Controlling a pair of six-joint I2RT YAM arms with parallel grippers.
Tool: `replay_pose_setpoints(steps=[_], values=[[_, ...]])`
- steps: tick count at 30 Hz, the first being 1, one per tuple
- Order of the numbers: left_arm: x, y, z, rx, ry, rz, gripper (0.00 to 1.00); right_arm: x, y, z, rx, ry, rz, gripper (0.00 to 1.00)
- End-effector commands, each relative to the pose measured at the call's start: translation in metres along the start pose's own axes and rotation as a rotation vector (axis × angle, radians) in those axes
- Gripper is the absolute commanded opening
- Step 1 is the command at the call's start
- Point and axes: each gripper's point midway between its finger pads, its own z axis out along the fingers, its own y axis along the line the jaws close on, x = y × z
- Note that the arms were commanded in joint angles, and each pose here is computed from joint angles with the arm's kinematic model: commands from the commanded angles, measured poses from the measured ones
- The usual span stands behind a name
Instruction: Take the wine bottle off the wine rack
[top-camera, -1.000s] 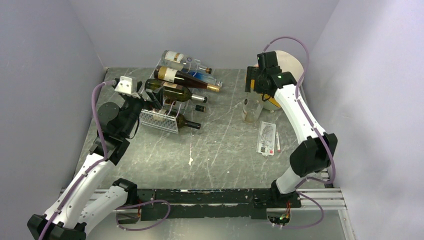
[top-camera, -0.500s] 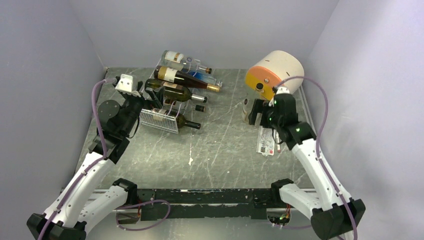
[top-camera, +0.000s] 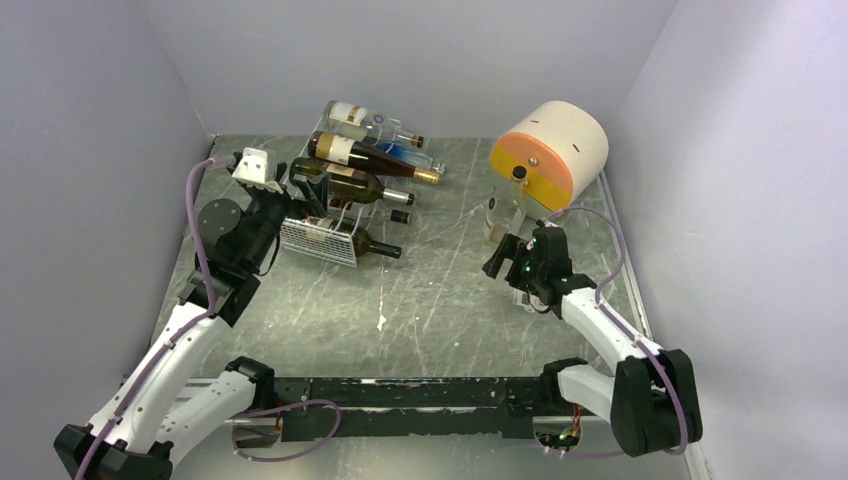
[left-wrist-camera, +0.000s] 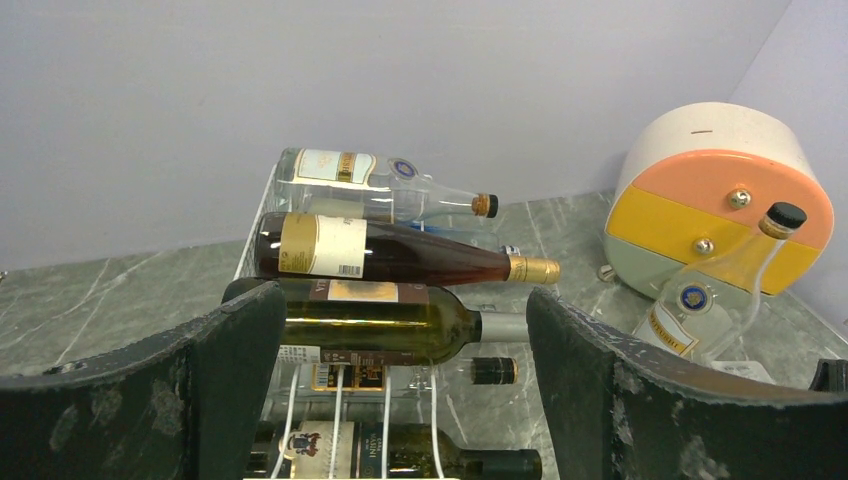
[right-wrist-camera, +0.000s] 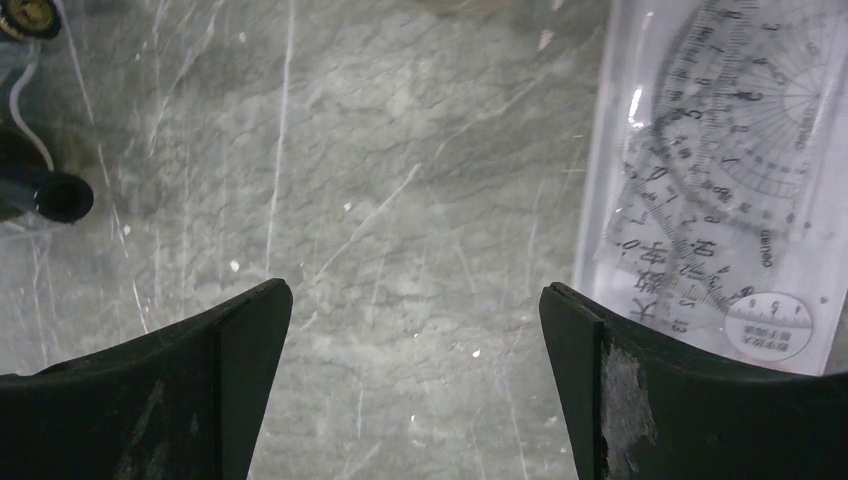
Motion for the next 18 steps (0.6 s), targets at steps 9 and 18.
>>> replay_pose_setpoints(steps=[9,18], values=[[-0.012,-0.007,0.0,0.021,-0.032,-0.004,0.94,0.0,-0.03,0.021,-0.065,0.005,0.155,1.0],[-0.016,-0.005,-0.003,0.01,-0.046,-0.002,0.94,-0.005,-0.094,0.016,0.23,0.037,0.276,1.0]])
